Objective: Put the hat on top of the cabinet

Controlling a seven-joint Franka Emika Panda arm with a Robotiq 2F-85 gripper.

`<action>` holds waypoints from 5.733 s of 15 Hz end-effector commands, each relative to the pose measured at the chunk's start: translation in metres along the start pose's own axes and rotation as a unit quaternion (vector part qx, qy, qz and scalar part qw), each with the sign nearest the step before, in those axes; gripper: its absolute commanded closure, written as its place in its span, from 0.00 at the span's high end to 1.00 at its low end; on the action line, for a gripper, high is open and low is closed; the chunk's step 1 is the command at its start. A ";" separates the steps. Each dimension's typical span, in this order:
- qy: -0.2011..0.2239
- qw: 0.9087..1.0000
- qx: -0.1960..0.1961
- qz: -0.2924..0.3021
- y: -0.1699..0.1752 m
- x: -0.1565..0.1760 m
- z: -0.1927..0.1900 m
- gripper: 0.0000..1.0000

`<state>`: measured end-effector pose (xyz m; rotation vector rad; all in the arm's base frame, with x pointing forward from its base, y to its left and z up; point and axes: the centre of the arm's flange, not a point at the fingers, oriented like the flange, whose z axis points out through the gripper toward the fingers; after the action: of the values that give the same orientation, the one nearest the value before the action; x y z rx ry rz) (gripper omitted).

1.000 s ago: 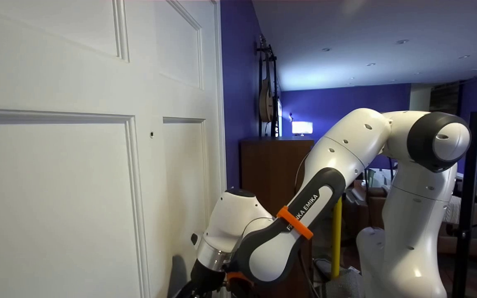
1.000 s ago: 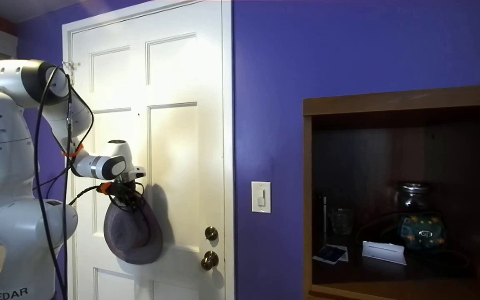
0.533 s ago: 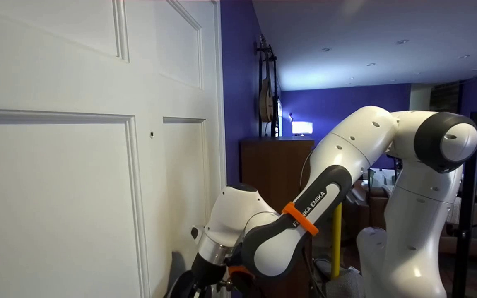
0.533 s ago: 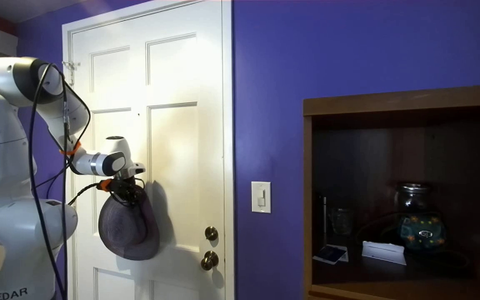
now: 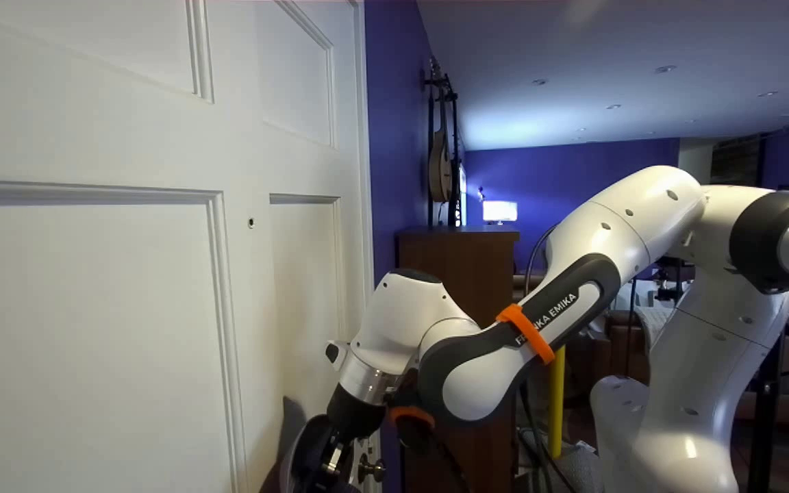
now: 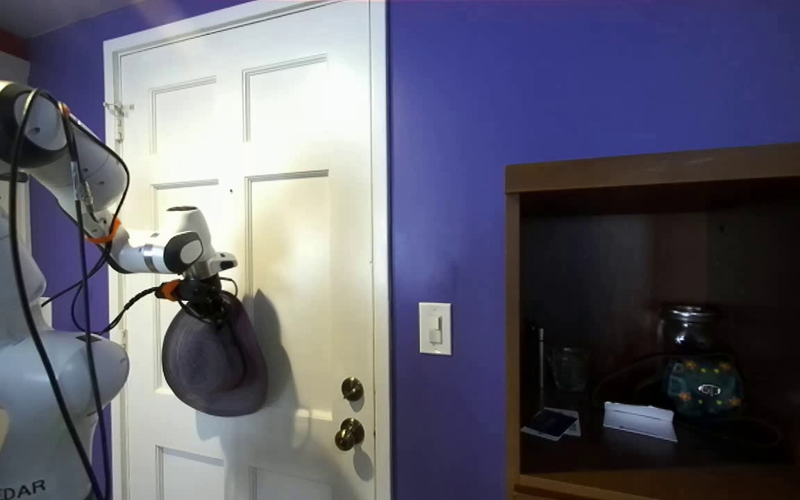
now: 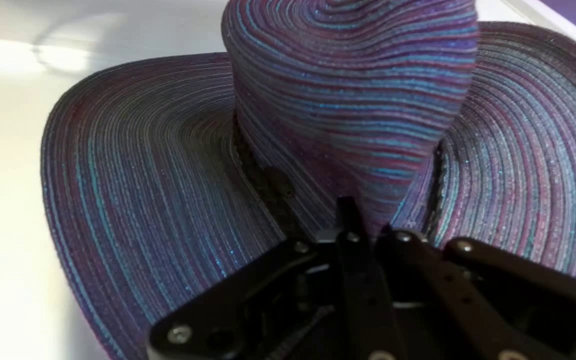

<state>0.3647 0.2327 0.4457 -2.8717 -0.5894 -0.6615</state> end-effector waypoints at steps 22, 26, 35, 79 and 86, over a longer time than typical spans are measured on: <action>0.040 0.994 -0.091 0.053 0.058 -0.014 -0.100 0.04; 0.041 0.993 -0.091 0.060 0.062 -0.013 -0.107 0.01; 0.081 0.964 -0.133 0.216 0.172 -0.037 -0.183 0.01; 0.152 0.801 -0.273 0.511 0.376 -0.007 -0.295 0.04; 0.166 0.770 -0.269 0.555 0.401 0.012 -0.320 0.01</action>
<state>0.3971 -0.1768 0.6884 -2.7600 1.3295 -1.0980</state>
